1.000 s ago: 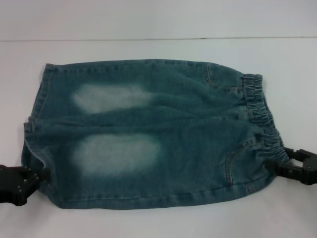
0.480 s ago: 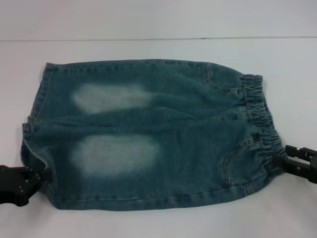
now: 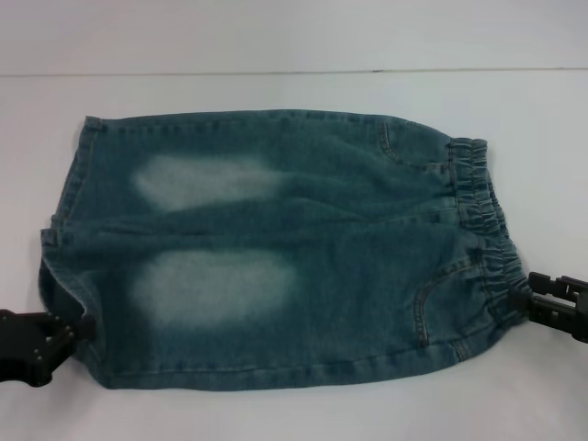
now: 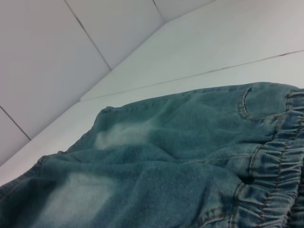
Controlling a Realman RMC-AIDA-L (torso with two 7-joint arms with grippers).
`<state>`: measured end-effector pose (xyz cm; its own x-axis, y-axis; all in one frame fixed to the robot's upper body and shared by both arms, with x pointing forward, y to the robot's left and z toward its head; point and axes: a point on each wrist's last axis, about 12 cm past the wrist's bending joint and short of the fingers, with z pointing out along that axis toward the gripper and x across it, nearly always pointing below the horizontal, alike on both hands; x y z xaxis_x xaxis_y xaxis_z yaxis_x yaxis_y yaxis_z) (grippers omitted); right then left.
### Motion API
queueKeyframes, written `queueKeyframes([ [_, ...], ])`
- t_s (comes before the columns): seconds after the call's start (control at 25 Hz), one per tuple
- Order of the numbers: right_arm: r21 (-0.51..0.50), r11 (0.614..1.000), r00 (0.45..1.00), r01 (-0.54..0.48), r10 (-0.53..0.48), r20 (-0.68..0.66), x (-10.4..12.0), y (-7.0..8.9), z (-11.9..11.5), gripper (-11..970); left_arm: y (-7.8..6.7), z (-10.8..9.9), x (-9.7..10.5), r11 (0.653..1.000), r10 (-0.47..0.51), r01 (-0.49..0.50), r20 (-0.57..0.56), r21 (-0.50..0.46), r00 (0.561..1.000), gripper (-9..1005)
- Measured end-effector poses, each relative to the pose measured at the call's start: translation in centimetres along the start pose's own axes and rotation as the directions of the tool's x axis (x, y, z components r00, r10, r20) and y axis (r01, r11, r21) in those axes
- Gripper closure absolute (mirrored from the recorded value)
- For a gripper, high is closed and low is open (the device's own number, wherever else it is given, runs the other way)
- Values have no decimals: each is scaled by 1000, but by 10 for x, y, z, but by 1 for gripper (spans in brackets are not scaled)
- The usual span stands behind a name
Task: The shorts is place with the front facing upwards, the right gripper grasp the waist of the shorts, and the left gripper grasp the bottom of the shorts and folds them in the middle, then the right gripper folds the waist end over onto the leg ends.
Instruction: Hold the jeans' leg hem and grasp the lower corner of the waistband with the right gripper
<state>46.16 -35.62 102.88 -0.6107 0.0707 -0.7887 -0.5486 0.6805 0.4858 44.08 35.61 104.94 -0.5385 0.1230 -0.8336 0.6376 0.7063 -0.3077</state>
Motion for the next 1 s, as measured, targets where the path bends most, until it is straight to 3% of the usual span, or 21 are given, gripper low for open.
queueKeyframes([
  [1.0,13,996,994,-90,91,-54,-4,-5,-2,289,-2,5,2,1000,8,-8,7,18,1000,955],
])
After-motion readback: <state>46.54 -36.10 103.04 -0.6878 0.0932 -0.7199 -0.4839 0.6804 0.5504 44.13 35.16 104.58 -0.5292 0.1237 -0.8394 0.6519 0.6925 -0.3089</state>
